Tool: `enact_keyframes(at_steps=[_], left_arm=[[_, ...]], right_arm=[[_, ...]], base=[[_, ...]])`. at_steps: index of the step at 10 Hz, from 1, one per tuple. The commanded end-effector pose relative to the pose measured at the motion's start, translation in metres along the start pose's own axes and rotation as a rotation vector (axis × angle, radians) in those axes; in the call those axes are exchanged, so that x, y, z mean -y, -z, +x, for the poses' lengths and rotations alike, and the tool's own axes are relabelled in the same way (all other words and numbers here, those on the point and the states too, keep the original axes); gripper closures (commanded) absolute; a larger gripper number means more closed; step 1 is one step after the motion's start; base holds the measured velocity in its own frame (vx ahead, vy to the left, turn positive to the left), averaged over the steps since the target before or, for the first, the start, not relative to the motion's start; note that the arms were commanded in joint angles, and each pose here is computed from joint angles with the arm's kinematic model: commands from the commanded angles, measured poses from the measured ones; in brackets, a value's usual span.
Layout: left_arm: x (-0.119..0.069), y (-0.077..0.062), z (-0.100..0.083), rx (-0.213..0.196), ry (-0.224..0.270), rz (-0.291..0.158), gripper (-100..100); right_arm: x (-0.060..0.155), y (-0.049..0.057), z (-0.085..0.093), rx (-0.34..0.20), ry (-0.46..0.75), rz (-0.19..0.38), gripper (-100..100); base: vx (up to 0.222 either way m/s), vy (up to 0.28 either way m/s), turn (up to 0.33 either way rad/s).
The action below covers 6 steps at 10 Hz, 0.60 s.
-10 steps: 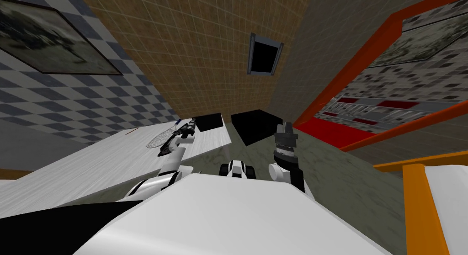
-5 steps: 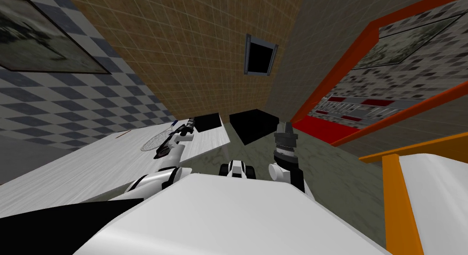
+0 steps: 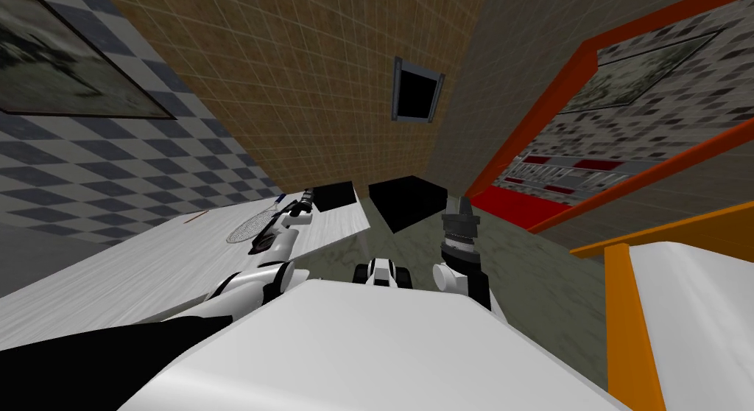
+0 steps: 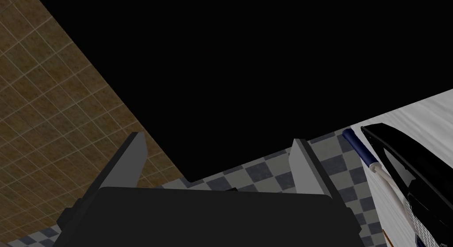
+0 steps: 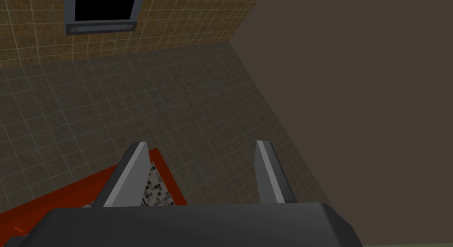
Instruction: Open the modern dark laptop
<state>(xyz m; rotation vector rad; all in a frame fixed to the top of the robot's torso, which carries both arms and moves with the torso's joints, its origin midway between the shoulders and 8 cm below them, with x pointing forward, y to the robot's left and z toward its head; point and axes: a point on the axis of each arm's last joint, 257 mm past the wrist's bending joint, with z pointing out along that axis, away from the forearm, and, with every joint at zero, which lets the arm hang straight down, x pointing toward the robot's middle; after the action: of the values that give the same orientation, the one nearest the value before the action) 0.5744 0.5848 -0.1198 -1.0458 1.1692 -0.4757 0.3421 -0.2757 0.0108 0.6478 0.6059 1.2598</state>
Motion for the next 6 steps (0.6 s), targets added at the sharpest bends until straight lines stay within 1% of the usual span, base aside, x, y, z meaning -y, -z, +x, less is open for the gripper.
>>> enact_keyframes(at_steps=[1, 2, 4, 5, 6], left_arm=[[-0.016, -0.004, 0.001, -0.003, -0.005, -0.028, -100], [0.008, -0.015, -0.006, 0.007, -0.006, 0.02, -100], [-0.018, -0.014, -0.003, 0.0, -0.005, -0.031, -100], [0.0, -0.024, -0.01, 0.013, -0.006, 0.006, -100], [-0.021, -0.023, -0.008, 0.008, -0.006, -0.035, -100]], right_arm=[[0.0, 0.0, 0.0, 0.0, 0.0, 0.0, 0], [0.0, 0.0, 0.0, 0.0, 0.0, 0.0, 0], [0.0, 0.0, 0.0, 0.0, 0.0, 0.0, 0], [0.0, 0.0, 0.0, 0.0, 0.0, 0.0, 0], [0.0, 0.0, 0.0, 0.0, 0.0, 0.0, 0]], base=[[-0.013, 0.0, -0.003], [-0.027, -0.009, -0.061], [-0.027, -0.004, -0.017], [-0.036, -0.006, -0.05], [-0.036, -0.003, -0.046]])
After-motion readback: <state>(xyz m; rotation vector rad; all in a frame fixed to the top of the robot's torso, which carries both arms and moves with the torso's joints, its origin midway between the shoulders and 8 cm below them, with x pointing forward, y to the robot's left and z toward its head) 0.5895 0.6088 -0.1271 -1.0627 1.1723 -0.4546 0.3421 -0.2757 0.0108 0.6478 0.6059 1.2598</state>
